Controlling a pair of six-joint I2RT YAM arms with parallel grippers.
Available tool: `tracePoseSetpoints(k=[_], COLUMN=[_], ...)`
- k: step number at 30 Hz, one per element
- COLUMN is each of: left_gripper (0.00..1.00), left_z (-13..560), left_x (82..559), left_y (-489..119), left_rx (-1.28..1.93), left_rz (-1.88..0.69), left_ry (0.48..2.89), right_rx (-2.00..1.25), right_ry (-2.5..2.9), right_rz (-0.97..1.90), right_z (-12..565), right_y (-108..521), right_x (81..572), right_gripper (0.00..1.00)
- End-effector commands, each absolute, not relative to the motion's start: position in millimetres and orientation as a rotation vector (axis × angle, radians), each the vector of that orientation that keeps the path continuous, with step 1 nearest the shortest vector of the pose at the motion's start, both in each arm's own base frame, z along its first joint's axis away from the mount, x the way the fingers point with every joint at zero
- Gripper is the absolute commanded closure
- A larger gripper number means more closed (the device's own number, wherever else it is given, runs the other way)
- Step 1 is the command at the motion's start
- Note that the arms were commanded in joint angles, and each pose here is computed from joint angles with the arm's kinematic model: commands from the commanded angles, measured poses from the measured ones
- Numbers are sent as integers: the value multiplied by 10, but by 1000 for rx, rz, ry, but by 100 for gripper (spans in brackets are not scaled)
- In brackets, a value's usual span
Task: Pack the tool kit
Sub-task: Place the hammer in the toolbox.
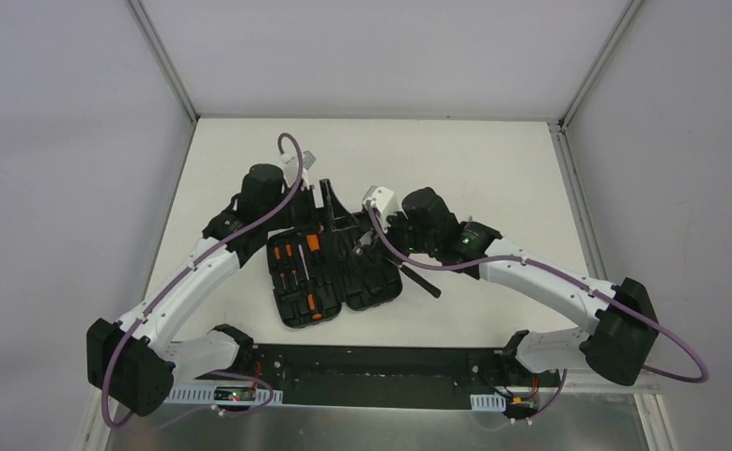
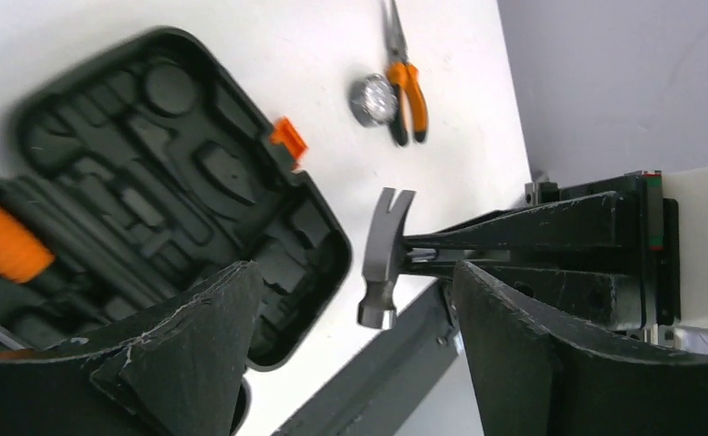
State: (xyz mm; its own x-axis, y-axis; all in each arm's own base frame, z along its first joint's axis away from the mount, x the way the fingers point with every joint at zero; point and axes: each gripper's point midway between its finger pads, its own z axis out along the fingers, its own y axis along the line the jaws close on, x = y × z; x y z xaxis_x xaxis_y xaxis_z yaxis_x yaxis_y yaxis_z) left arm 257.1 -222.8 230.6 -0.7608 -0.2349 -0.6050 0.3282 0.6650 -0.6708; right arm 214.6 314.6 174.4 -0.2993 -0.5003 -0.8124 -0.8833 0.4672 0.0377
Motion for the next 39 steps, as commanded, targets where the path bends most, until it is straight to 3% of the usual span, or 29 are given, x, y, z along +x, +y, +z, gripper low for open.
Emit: tracePoseSetpoints(k=[1,7,19,23,27,28,30,34,37,39], left_gripper=[23,37,54,72,100,100,100,100,100,100], left_z=[2596,2567,2258,2285,2357,2366,2374,2397,2439,2495], left_x=[2509,2502,2293,2277,2278,2293,2351,2618,2765,2809], left_y=[-2557,-2688,-2840,-2819,-2811,-2797,-2738,-2382,-2078,-1941], left_rx=[112,62,111,132,149,140,100,-110,-263,-322], left_rz=[-1264,-1364,-1462,-1448,-1441,-1426,-1367,-1111,-965,-921], left_ry=[2132,2139,2298,2293,2276,2268,2242,2116,2000,1927], right_rx=[-1177,-1211,-1230,-1238,-1221,-1198,-1128,-814,-459,-200], right_ry=[1682,1645,1603,1600,1606,1614,1639,1738,1822,1886], right_rz=[706,732,699,680,676,673,664,621,612,653], right_z=[2286,2321,2343,2325,2325,2338,2382,2592,2784,2827], right_y=[3321,3358,3382,3390,3415,3418,3419,3308,3122,3009], right_x=[2147,2072,2119,2150,2190,2218,2287,2546,2725,2767], right_gripper=[100,100,100,100,100,100,87,50,35,32])
